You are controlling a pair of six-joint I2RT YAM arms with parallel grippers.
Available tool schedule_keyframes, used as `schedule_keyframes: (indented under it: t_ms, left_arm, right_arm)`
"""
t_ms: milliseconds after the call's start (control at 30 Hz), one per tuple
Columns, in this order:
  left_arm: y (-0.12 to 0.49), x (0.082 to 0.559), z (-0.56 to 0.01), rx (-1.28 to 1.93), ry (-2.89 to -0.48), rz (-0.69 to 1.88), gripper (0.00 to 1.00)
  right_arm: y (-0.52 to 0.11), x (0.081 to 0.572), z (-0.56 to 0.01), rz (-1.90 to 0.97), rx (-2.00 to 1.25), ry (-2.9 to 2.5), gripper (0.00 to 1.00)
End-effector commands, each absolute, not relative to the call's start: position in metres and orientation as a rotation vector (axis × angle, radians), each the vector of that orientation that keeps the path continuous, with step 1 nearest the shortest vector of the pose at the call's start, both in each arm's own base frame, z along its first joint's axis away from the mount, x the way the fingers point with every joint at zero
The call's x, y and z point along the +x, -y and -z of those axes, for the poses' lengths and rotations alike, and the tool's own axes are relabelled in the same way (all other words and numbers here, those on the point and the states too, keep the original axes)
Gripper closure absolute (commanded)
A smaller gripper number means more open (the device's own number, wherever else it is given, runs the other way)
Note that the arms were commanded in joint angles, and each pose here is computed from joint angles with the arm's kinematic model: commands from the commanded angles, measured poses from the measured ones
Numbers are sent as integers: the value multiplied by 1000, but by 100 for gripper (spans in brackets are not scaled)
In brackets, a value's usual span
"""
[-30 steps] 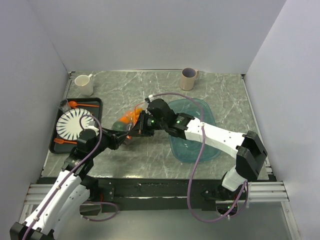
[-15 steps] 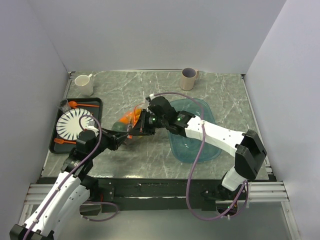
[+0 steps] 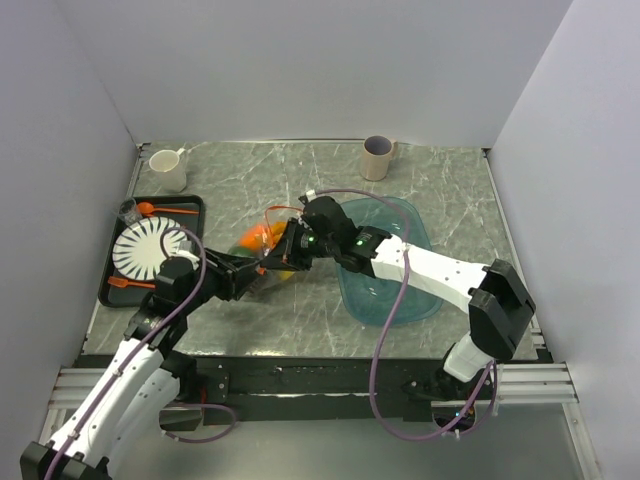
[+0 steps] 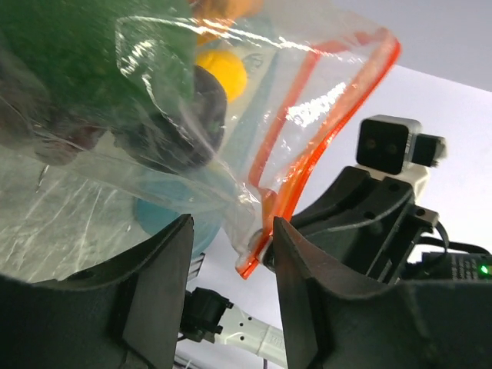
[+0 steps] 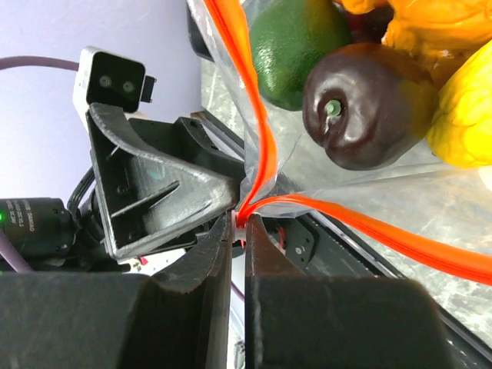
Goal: Place the food in the zip-top bag and seal the zipper
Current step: Zip the zipper food storage bag at the center of the board.
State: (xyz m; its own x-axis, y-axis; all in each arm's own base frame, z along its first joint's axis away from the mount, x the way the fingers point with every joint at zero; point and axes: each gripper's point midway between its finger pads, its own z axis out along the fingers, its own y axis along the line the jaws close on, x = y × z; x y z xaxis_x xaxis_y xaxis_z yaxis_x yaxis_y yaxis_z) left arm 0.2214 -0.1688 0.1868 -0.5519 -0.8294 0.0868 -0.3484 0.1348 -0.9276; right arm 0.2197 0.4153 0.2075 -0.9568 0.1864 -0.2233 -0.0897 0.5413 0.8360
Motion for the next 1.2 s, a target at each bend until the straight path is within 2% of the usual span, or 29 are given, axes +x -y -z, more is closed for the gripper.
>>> schedule_keyframes:
  t_ms: [0,133,267,300,467,633,733,767,833,933,1067,1167]
  left_arm:
    - [166,222,-220,-1050,-1854,1474,50]
    - [165,221,-225,-1057,-1826,1485,55]
    - [165,222,-226,-1054,-1830,1481,73]
    - [165,222,-227,-1049,-1826,1486,74]
    - [166,220,-225,-1041,-1839,1485,70]
    - [166,218,-223,-1046,-1836,1492,71]
    - [167,218,-222,-1045,-1841,1492,81]
    - [168,218,-223,-1037,-1836,1496,89]
    - [169,218,-223,-1032,-1843,1501,94]
    - [172,219,-222,-1027,-1852,1500,91]
    - [175,218,-220,-1021,-1862,1503,77]
    - [174,216,-221,-1023,-1853,1509,75]
  right_arm:
    - [-425,228,-237,-1461,86,-2395,100]
    - [-427,229,-240,-1460,85,-2395,100]
    - [-428,229,-240,-1467,86,-2396,100]
    - [-428,228,-240,-1468,82,-2401,100]
    - [-429,230,-244,-1471,82,-2395,100]
    - [-431,232,-245,-1475,82,-2397,100]
    - [-433,232,-245,-1480,84,-2398,100]
    - [-433,232,-246,-1482,83,-2395,100]
    - [-434,232,-246,-1485,83,-2397,100]
    - [-435,231,-246,-1489,73,-2401,100]
    - [-434,232,-248,-1494,82,-2390,100]
    - [-434,233,-249,-1496,81,-2386,100]
